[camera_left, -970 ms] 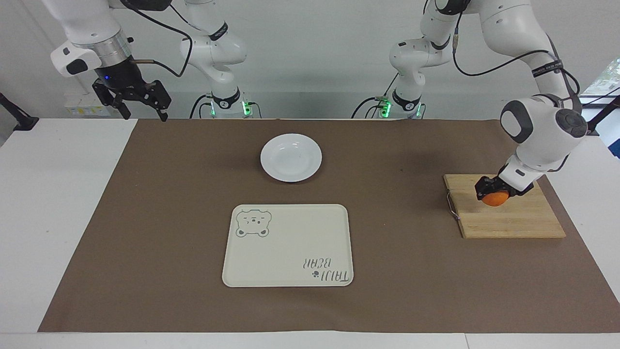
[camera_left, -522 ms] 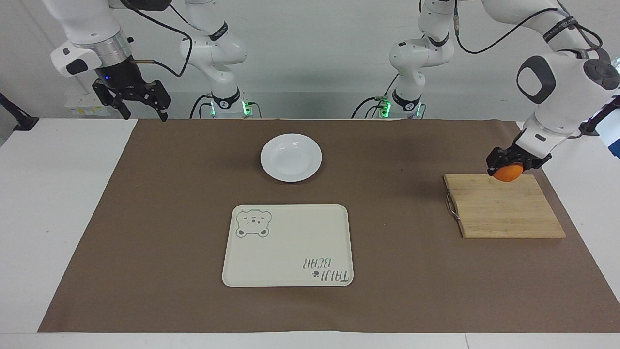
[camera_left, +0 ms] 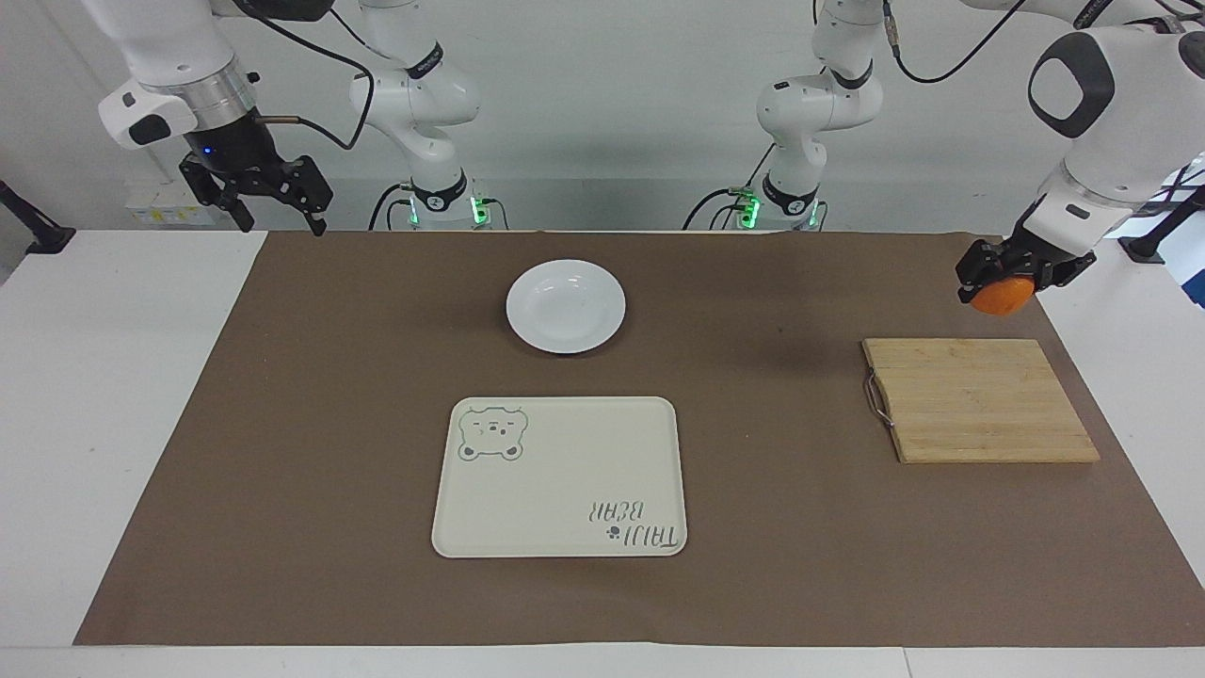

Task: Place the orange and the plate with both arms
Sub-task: 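Lower the left gripper onto the orange and close it, then carry the orange with the left gripper over the white plate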

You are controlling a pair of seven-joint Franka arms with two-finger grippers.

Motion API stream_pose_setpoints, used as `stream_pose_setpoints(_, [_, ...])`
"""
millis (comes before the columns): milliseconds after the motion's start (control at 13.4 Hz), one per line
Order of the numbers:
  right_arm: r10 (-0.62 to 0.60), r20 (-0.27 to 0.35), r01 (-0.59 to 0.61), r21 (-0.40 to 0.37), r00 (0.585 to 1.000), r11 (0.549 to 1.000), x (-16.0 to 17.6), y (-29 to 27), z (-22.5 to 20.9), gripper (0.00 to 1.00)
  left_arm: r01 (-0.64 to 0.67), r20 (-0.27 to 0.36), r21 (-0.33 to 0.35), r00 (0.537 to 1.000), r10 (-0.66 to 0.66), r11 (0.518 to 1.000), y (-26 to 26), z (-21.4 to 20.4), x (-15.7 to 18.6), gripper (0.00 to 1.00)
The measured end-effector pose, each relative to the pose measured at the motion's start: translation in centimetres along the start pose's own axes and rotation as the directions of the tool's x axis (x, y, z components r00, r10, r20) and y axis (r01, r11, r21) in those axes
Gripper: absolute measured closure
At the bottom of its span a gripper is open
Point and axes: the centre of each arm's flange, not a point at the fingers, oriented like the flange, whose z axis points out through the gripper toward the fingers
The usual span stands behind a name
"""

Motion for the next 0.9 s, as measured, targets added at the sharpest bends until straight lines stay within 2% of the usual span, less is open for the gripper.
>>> stream_pose_setpoints(149, [0.000, 0.000, 0.000, 0.000, 1.000, 1.000, 0.0, 0.0, 0.0, 0.00, 0.051, 0.003, 0.001, 0.999, -0.051, 0.999, 2.8, 0.2, 0.3, 0.24])
stream_pose_setpoints(448, [0.000, 0.000, 0.000, 0.000, 1.000, 1.000, 0.0, 0.0, 0.0, 0.00, 0.051, 0.012, 0.007, 0.999, -0.051, 0.999, 10.6, 1.0, 0.2, 0.24])
stream_pose_setpoints(896, [0.000, 0.000, 0.000, 0.000, 1.000, 1.000, 0.0, 0.0, 0.0, 0.00, 0.091, 0.001, 0.015, 0.996, -0.091, 0.996, 23.1, 2.4, -1.9, 0.24])
